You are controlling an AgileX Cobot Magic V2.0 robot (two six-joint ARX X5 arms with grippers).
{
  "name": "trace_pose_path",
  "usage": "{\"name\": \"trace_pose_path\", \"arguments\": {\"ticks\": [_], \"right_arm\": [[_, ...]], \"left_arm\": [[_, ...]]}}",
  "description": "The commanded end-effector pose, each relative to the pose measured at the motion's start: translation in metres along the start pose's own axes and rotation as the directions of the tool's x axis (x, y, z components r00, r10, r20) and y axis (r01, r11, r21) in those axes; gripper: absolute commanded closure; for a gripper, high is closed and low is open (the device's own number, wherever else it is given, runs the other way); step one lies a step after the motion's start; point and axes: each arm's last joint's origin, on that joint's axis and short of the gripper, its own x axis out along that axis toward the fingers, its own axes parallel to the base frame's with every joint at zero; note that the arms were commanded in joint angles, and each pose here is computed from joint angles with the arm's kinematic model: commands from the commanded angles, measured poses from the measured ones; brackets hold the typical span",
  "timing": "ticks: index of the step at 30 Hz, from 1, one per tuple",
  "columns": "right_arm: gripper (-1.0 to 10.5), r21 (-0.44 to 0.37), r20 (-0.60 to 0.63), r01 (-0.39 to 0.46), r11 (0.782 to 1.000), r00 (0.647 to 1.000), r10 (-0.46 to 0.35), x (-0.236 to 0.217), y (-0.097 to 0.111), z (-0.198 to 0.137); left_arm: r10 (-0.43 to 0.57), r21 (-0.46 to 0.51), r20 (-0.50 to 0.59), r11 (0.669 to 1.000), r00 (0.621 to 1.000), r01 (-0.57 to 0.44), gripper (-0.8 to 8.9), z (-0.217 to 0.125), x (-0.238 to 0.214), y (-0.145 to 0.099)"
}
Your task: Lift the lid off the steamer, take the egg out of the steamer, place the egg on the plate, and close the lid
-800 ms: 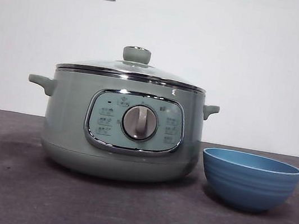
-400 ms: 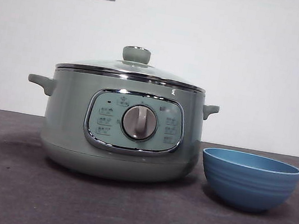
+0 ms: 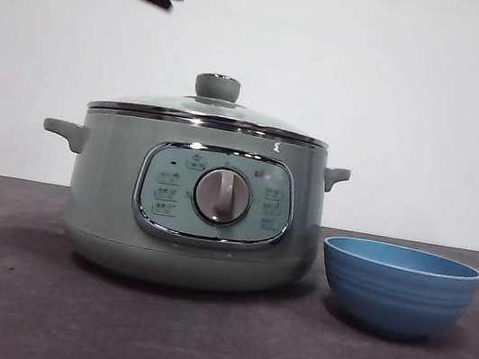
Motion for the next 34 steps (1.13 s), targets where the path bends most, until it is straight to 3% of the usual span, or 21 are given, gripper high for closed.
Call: {"name": "trace_pose_path", "arguments": {"ticks": [1, 17, 20, 28, 31, 34], "right_arm": [[4.1, -0.008, 0.007, 0.000, 1.000, 1.000, 0.000, -0.001, 0.001, 0.001], [4.1, -0.008, 0.007, 0.000, 1.000, 1.000, 0.000, -0.001, 0.001, 0.002], [4.1, -0.008, 0.007, 0.000, 1.000, 1.000, 0.000, -0.001, 0.001, 0.002], [4.1, -0.008, 0.007, -0.001, 1.000, 1.000, 0.001, -0.001, 0.001, 0.002], [4.1, -0.008, 0.007, -0.001, 1.000, 1.000, 0.001, -0.001, 0.001, 0.002], [4.1, -0.008, 0.007, -0.001, 1.000, 1.000, 0.001, -0.001, 0.001, 0.002]], "left_arm": [[-0.001, 0.034, -0.013, 0.999, 1.000, 0.001, 2.84, -0.005, 0.023, -0.001], [0.085, 0.075, -0.127, 0.994, 0.988, -0.076, 2.86, -0.031, 0.076, -0.006], [0.078, 0.069, -0.137, 0.995, 0.988, -0.069, 3.95, -0.032, 0.077, -0.007], [0.075, 0.059, -0.153, 0.996, 0.985, -0.067, 4.24, -0.034, 0.077, -0.007], [0.071, 0.054, -0.155, 0.997, 0.985, -0.063, 6.04, -0.034, 0.077, -0.007], [0.048, 0.048, -0.155, 0.998, 0.987, -0.041, 6.48, -0.034, 0.077, -0.008]]}}
